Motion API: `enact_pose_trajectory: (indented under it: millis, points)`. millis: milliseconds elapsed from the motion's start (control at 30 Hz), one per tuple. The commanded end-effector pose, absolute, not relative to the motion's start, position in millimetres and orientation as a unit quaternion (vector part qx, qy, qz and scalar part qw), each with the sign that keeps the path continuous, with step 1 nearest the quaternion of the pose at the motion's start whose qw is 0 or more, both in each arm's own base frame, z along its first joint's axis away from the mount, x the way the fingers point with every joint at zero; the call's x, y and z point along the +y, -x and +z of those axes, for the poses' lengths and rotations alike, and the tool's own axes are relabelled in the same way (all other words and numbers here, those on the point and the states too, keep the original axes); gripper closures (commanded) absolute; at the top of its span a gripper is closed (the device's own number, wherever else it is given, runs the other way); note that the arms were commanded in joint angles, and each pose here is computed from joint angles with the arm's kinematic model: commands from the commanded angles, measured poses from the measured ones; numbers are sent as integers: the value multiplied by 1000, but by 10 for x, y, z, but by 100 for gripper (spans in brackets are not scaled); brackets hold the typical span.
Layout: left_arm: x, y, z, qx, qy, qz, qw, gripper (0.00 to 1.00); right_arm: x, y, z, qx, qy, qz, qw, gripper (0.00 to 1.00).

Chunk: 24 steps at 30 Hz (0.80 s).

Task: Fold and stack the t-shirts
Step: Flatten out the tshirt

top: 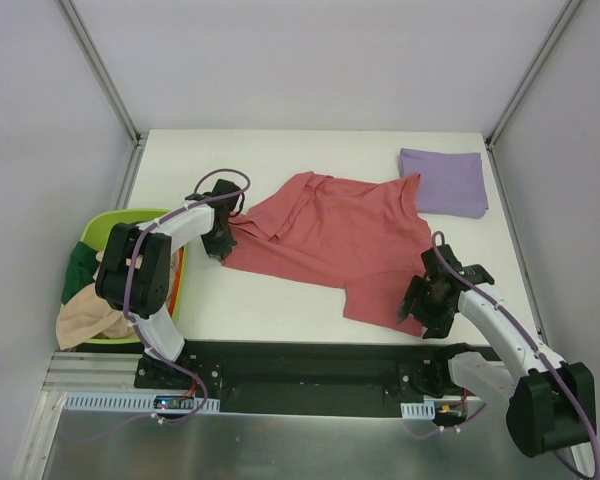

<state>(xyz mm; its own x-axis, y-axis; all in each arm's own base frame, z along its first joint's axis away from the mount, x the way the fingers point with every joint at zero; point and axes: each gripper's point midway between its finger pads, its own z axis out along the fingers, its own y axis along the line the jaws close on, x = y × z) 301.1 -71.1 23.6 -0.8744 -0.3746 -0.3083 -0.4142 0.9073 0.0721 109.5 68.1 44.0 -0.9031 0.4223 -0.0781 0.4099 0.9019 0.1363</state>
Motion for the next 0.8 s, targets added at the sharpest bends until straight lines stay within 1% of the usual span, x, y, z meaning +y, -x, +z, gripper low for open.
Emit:
enact_pose_trajectory:
  millis: [0, 67, 100, 200, 400, 567, 767]
  points:
    - [-756, -2995, 309, 964, 209, 52, 153, 100, 696, -1070, 361, 972, -229, 50, 34, 32]
    - [-755, -2994, 306, 965, 209, 52, 153, 100, 654, -1054, 319, 973, -228, 36, 28, 34]
    - [-759, -2999, 313, 965, 209, 51, 153, 100, 624, -1055, 299, 973, -229, 27, 30, 37]
    - [-759, -2995, 317, 965, 206, 50, 153, 100, 608, -1064, 241, 972, -231, 17, 24, 40]
    - [-773, -2997, 325, 966, 205, 47, 153, 100, 540, -1202, 167, 972, -231, -4, 47, 46]
    - [-773, -3009, 338, 966, 204, 46, 155, 100, 497, -1268, 167, 973, -224, -18, 51, 46]
    - [-789, -3027, 376, 965, 202, 41, 159, 100, 551, -1350, 111, 977, -210, -6, 41, 47]
